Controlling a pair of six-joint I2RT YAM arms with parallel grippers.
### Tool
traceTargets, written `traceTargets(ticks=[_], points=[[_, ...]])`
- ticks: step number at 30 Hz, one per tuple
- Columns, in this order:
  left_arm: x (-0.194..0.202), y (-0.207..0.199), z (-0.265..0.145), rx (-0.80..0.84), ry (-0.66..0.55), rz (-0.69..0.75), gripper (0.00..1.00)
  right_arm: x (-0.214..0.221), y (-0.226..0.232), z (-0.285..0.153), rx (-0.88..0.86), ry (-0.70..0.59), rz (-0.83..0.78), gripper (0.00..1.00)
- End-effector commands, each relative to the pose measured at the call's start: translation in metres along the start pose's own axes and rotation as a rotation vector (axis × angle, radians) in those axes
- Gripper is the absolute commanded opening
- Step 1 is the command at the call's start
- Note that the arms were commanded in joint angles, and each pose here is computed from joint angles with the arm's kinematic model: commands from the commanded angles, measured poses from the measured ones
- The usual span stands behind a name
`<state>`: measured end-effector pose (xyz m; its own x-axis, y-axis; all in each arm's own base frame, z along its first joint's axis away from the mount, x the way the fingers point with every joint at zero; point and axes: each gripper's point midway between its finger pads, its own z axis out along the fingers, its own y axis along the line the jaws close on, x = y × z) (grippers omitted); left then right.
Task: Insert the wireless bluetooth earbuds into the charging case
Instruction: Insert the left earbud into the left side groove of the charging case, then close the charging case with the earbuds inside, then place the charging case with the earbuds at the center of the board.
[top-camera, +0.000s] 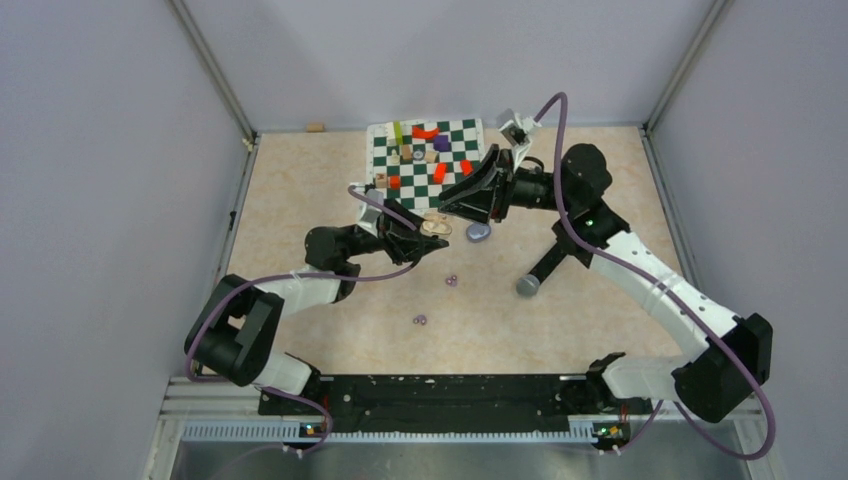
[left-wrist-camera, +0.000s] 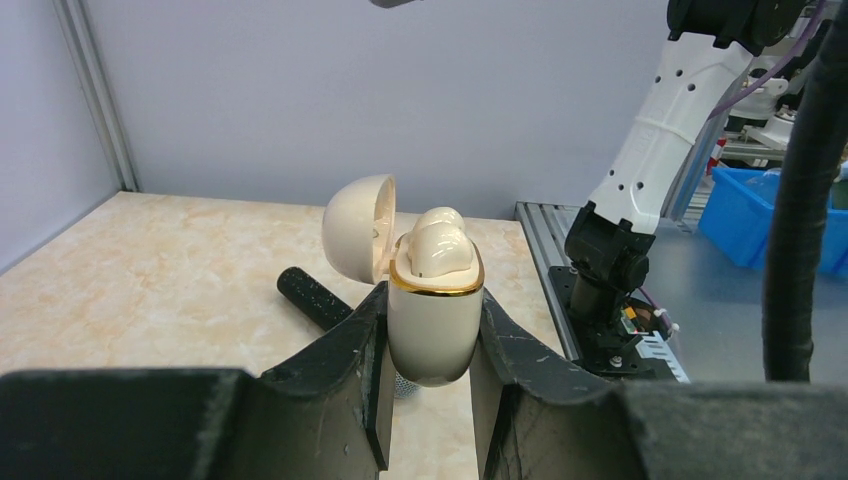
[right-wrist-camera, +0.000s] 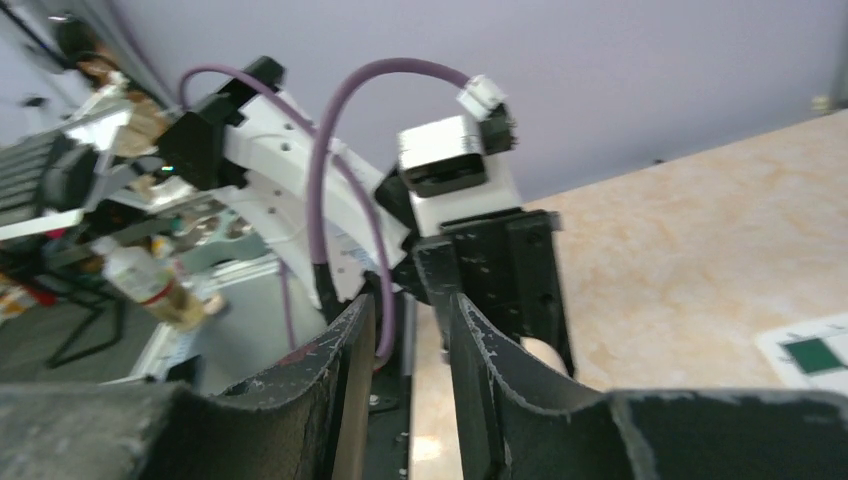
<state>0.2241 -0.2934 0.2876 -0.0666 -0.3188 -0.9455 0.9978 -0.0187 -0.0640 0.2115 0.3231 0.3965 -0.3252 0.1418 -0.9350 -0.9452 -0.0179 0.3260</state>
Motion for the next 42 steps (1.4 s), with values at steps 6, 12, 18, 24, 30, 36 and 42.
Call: traceTargets(ticks=[6,12,18,24,30,36,42], points=[[-0.022,-0.027,0.01,0.119,-0.035,0.112,0.0,0.007,-0.1,-0.035,0.519,-0.017,-0.19,0.36],[-0.021,-0.027,0.011,0.12,-0.034,0.1,0.0,0.024,-0.102,-0.027,0.514,0.064,-0.264,0.35],[-0.021,-0.024,0.01,0.106,-0.041,0.102,0.0,0.053,-0.064,-0.013,0.328,0.234,-0.368,0.33],[-0.02,-0.016,0.009,0.07,-0.054,0.101,0.0,0.006,0.008,-0.016,0.109,0.202,-0.479,0.33],[-0.013,0.004,0.007,-0.018,-0.051,0.046,0.0,-0.024,0.025,-0.021,0.101,0.171,-0.494,0.37],[0.035,0.076,-0.018,-0.353,0.049,-0.191,0.0,-0.012,-0.057,-0.049,0.479,0.181,-0.543,0.56],[0.097,0.139,-0.058,-0.66,0.168,-0.481,0.0,0.01,-0.1,-0.084,0.607,0.165,-0.538,0.64]])
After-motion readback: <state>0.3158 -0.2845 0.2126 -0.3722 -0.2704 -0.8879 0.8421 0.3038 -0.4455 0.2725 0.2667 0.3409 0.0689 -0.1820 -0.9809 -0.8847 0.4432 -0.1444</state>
